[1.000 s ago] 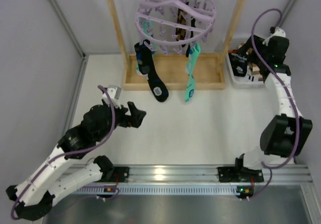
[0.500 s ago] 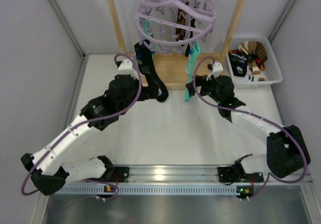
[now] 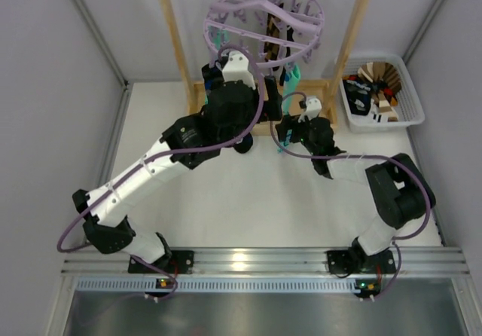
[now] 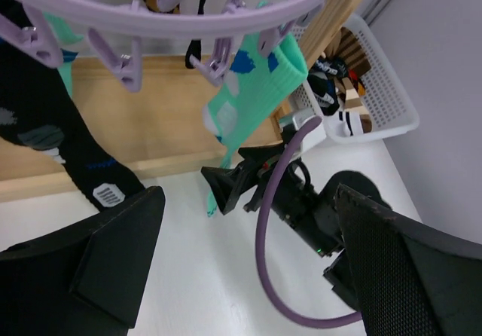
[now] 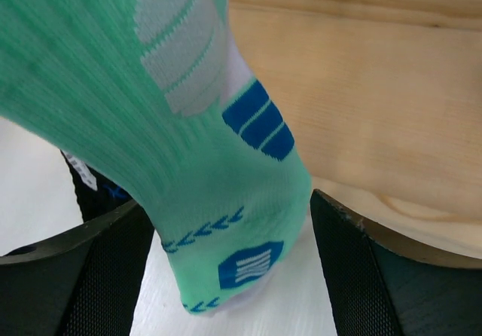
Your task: Remove the socks clipped to the hanger
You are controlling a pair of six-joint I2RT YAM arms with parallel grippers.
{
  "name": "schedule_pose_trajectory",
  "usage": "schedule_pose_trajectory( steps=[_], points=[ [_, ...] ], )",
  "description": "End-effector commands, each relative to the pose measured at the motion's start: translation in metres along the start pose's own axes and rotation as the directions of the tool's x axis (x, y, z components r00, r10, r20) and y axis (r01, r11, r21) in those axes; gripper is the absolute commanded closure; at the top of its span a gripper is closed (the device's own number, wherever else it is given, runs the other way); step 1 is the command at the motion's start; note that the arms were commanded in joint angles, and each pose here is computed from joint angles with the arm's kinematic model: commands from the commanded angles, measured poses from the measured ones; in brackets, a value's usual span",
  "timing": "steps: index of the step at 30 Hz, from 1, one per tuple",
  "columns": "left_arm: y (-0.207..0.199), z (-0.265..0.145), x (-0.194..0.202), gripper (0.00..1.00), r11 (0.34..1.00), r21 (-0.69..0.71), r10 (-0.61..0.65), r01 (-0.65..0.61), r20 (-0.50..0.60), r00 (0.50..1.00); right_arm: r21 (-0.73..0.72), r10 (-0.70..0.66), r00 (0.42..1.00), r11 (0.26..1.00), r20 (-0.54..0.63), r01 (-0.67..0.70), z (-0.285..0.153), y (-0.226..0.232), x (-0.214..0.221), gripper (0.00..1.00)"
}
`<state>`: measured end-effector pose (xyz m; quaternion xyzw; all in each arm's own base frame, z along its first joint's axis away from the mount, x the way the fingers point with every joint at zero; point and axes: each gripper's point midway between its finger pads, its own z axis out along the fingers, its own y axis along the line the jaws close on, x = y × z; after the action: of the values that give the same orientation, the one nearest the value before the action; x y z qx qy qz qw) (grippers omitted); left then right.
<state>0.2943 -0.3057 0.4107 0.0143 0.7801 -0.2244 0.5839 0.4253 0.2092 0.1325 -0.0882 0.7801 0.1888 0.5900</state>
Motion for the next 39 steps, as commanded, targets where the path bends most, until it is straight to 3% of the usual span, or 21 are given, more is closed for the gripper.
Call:
schedule_pose_trajectory(
  steps=[1,2,5,9,12,18,23,39],
  points=[
    [-0.017,0.01,-0.03,0.01,1.0,0.018,-0.007,0.006,0.07,0.997,-0.073,0.004,0.976,0.997,0.218,0.013,0.009,0.021,-0.049,0.21],
    [-0.021,0.014,-0.031,0.01,1.0,0.02,-0.002,0.0,0.073,0.997,-0.075,0.003,0.978,0.997,0.21,0.013,0.012,0.02,-0.043,0.22],
    [-0.034,0.031,-0.027,0.02,1.0,0.024,0.015,-0.017,0.065,0.998,-0.052,0.003,0.978,0.999,0.209,0.008,0.018,0.016,-0.039,0.37],
    [-0.04,0.043,-0.029,0.02,1.0,0.007,0.022,-0.023,0.078,0.997,-0.014,0.02,0.971,1.0,0.239,-0.017,0.014,0.007,-0.038,0.86],
    [-0.046,0.057,-0.026,0.02,0.999,-0.005,0.036,-0.036,0.08,0.996,-0.032,0.042,0.966,0.999,0.254,-0.035,0.003,0.01,-0.042,1.0],
    [-0.066,0.09,-0.017,0.01,0.999,0.0,0.054,-0.054,0.079,0.995,-0.081,0.071,0.956,0.995,0.283,-0.05,-0.023,0.024,-0.048,1.0],
    [-0.061,0.114,-0.012,0.05,0.989,-0.082,0.134,-0.126,0.102,0.986,-0.108,0.071,0.952,0.993,0.299,-0.04,-0.038,0.039,-0.052,1.0],
    [-0.041,0.134,-0.016,0.15,0.964,-0.186,0.214,-0.191,0.113,0.97,-0.118,-0.006,0.972,0.992,0.234,0.035,-0.028,0.081,-0.026,1.0]
  ],
)
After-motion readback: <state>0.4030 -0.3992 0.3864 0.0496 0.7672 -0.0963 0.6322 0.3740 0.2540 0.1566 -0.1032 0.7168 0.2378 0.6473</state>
